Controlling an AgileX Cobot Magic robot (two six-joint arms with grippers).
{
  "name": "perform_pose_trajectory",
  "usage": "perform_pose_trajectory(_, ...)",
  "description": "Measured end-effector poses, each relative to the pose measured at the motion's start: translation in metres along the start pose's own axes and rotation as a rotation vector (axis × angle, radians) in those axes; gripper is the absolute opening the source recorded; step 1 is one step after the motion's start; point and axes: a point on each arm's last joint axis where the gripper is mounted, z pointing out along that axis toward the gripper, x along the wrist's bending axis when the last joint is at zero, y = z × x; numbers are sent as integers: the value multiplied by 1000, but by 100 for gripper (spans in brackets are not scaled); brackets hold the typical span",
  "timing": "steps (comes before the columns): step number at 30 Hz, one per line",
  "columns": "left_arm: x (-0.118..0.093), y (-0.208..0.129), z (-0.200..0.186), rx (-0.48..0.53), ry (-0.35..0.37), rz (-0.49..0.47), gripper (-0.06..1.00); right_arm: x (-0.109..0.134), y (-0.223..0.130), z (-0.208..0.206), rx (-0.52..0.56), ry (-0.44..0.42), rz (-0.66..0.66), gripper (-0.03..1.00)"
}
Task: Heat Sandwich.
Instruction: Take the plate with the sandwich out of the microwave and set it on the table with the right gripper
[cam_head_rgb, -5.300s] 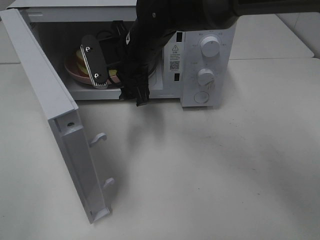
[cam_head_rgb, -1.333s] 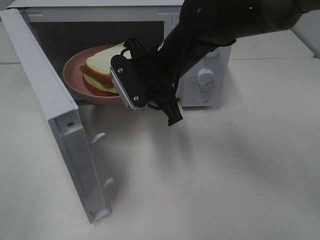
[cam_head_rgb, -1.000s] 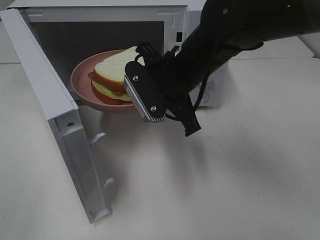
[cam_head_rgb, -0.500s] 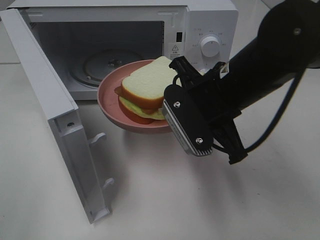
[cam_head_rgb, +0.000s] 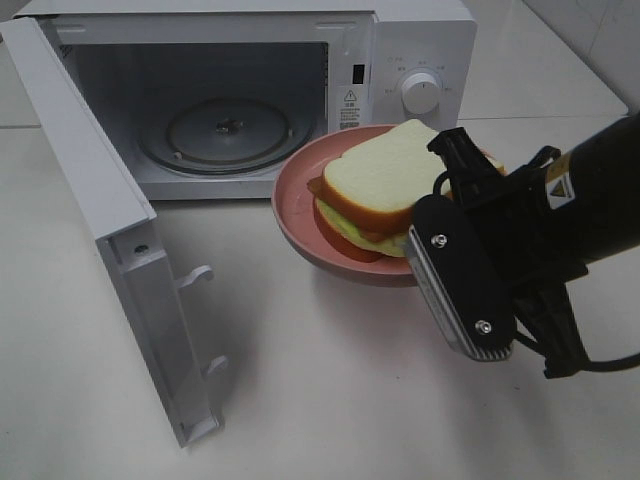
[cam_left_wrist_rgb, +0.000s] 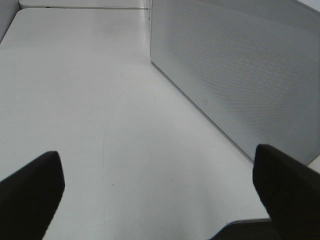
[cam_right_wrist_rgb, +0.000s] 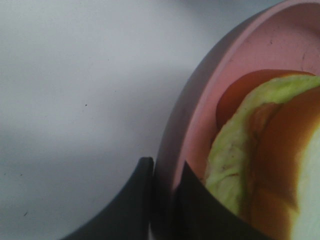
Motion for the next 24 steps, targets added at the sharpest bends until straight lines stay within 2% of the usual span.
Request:
perform_pose_trajectory(15,0,0,0,0,0,0,96,36,-9,-17,28,-17,84,10)
perform_pose_trajectory(24,0,0,0,0,0,2,96,49,-20,-28,114,-71,159,10)
